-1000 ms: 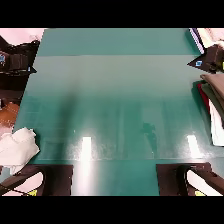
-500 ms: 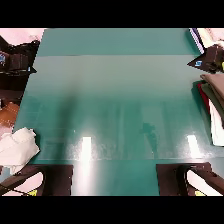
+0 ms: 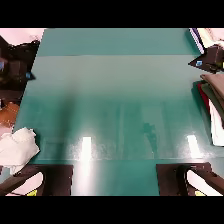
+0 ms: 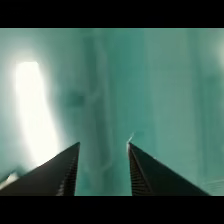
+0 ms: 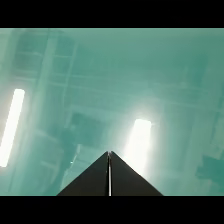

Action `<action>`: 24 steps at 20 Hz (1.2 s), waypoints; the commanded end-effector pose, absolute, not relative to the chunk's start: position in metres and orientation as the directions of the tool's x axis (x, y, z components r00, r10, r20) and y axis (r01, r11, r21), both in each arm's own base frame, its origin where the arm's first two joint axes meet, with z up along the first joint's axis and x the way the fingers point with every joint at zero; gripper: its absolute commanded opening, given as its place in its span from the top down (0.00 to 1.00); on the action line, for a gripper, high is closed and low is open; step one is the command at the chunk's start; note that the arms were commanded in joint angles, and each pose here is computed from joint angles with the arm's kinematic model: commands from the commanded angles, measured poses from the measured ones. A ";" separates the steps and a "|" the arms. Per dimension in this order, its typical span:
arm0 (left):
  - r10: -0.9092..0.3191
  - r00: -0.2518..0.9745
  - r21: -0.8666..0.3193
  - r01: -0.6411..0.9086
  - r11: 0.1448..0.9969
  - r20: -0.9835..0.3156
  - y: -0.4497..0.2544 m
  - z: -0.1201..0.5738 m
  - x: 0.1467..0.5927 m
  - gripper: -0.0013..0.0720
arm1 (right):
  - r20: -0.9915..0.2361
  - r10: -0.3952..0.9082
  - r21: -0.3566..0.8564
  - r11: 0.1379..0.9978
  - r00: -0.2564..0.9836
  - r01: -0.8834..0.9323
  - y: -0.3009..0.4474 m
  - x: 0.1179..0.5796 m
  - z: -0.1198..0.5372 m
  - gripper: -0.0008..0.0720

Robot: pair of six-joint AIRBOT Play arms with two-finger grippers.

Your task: Fold the shirts.

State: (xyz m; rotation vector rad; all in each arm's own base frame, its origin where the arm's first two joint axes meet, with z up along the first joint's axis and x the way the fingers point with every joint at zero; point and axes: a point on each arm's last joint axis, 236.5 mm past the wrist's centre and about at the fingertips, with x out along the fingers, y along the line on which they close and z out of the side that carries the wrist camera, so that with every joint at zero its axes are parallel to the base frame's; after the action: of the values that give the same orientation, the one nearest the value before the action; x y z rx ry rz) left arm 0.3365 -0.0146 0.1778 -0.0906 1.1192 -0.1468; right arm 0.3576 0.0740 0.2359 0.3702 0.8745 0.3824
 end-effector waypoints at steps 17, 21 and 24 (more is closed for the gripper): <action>0.292 -0.050 0.292 -0.325 0.899 -0.955 0.113 -0.030 0.163 0.08 | -0.626 0.452 0.416 0.883 0.635 -0.219 0.071 0.370 0.245 0.96; 0.266 -0.010 0.255 -0.331 0.909 -0.964 0.107 -0.032 0.172 0.93 | -0.626 0.453 0.417 0.882 0.635 -0.219 0.071 0.370 0.245 0.96; 0.177 0.079 0.146 -0.301 0.943 -0.981 0.087 -0.008 0.197 0.94 | -0.623 0.454 0.418 0.882 0.637 -0.219 0.071 0.370 0.246 0.96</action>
State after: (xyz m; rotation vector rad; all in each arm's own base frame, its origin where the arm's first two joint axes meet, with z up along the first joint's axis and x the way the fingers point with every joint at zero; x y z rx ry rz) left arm 0.1775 0.1041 -0.0216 -0.0609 1.4993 0.4556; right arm 0.3699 0.0704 0.2450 0.3169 0.7961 0.3901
